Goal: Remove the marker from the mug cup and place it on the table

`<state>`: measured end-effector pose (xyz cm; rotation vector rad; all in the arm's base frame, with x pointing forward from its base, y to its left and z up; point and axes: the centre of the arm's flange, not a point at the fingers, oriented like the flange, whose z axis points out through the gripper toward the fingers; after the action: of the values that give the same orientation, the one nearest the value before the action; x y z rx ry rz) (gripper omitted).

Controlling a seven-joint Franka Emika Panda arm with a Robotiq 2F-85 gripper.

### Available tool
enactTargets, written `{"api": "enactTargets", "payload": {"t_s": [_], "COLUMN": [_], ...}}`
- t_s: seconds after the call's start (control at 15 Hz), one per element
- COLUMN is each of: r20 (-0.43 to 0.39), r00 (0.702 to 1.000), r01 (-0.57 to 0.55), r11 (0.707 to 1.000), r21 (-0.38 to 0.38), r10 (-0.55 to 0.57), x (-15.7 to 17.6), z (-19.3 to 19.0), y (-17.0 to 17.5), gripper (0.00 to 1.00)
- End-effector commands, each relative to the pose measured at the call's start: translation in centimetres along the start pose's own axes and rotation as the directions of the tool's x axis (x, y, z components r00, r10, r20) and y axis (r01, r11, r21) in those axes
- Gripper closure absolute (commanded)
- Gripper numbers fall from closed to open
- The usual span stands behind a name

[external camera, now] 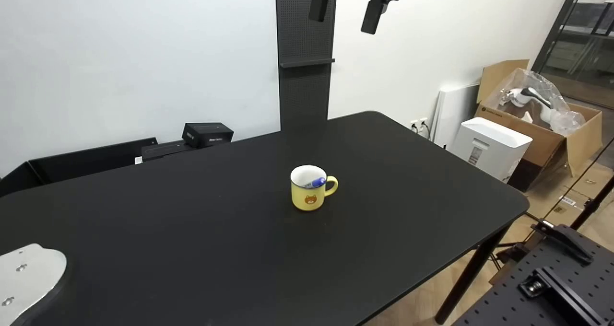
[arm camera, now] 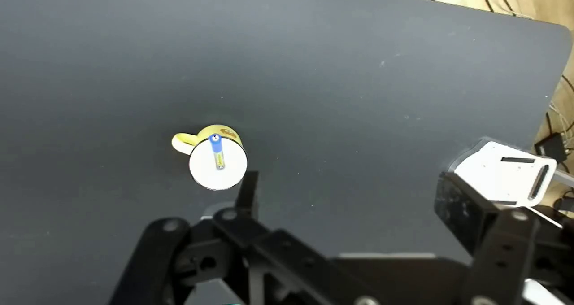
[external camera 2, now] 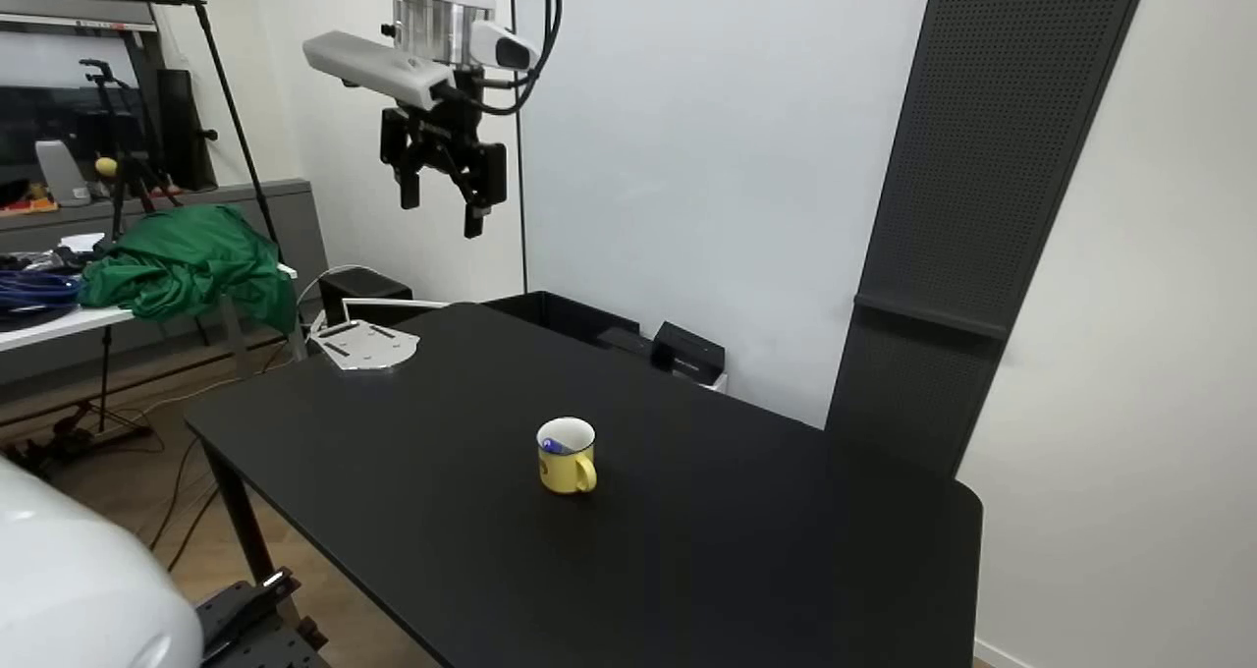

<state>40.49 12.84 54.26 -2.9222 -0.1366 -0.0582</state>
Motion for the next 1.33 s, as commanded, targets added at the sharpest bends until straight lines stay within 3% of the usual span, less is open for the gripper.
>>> {"api": "enactTargets", "payload": {"t_s": [0.0,0.2,0.73,1.27], "r20": [0.000,0.000,-0.174,-0.088], "r00": [1.000,1.000,0.985,0.995], "r01": [0.000,0.000,-0.041,-0.063], "r11": [1.000,1.000,0.992,0.971], "r21": [0.000,0.000,-0.118,-0.232], "r10": [0.000,0.000,0.020,0.044], "x": [0.0,0.0,5.4,9.2], "z": [0.0,0.0,4.8,13.5], "y": [0.0,0.0,4.6,9.4], "gripper": [0.00,0.00,0.00,0.00]}}
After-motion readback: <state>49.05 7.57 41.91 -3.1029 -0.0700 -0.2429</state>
